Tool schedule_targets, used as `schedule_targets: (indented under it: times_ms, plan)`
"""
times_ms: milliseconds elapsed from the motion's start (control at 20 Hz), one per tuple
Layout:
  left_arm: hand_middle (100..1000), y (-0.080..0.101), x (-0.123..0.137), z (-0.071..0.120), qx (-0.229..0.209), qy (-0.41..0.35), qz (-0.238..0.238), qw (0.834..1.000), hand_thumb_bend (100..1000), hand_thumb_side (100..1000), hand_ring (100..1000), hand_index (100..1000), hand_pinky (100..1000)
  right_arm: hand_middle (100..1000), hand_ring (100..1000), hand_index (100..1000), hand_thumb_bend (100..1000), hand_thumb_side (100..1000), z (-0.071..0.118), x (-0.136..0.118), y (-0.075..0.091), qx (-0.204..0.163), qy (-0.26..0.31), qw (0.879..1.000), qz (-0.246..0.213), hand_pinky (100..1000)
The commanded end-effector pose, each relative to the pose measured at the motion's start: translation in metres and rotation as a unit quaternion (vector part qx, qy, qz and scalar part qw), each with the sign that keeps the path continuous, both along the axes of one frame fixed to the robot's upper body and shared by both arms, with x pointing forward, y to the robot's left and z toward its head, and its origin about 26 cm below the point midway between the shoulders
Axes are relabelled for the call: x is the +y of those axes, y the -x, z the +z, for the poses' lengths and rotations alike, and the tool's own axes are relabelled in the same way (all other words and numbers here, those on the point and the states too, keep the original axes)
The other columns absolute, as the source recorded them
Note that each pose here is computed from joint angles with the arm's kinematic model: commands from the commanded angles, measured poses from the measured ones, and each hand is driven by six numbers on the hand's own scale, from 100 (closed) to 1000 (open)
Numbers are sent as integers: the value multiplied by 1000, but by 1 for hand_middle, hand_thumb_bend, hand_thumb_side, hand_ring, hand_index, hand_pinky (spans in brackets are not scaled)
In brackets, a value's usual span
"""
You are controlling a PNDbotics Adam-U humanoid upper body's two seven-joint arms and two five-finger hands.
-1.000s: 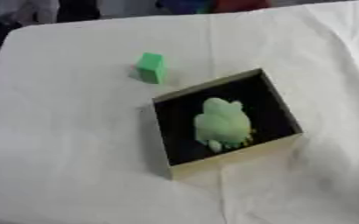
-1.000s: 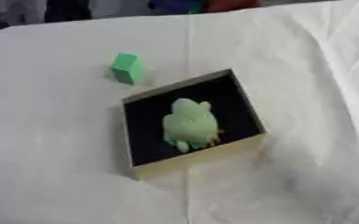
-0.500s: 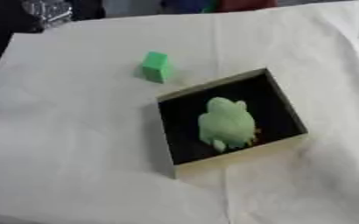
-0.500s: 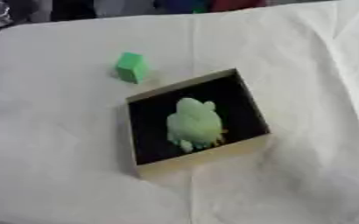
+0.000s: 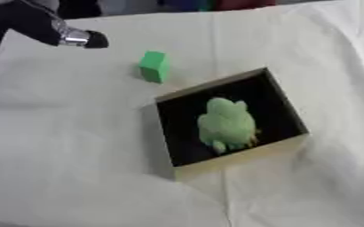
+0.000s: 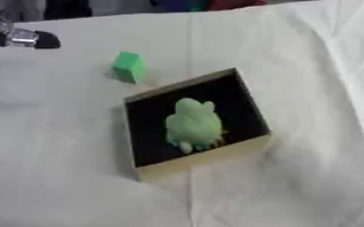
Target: Pick up objects on the table and place them in the box.
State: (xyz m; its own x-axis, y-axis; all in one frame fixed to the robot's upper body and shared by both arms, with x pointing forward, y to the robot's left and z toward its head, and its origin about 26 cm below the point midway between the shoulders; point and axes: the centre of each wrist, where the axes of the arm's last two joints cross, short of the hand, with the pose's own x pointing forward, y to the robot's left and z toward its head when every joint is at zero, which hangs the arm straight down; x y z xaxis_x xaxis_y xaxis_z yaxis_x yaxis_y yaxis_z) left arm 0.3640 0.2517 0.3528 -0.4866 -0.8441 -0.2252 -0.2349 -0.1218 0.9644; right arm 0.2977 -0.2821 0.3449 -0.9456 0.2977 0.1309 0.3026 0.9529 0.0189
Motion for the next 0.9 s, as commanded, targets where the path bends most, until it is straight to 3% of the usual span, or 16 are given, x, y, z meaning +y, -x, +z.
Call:
schedule_targets:
  times_ms: [50,400,900]
  plan:
    - [790,-11,0,5,9,-25,16,1000,751,612,811,946,909,838,876,992,256,1000,9,0,6,-16,4,1000,0,839]
    - [815,-40,-9,-6,53,-59,32,996,619,462,828,991,917,834,871,985,261,1000,8,1,5,-13,-3,1000,5,838]
    - [832,-69,-20,-23,101,-73,39,991,618,421,839,1000,911,830,868,980,261,1000,8,4,4,-11,-15,1000,14,834]
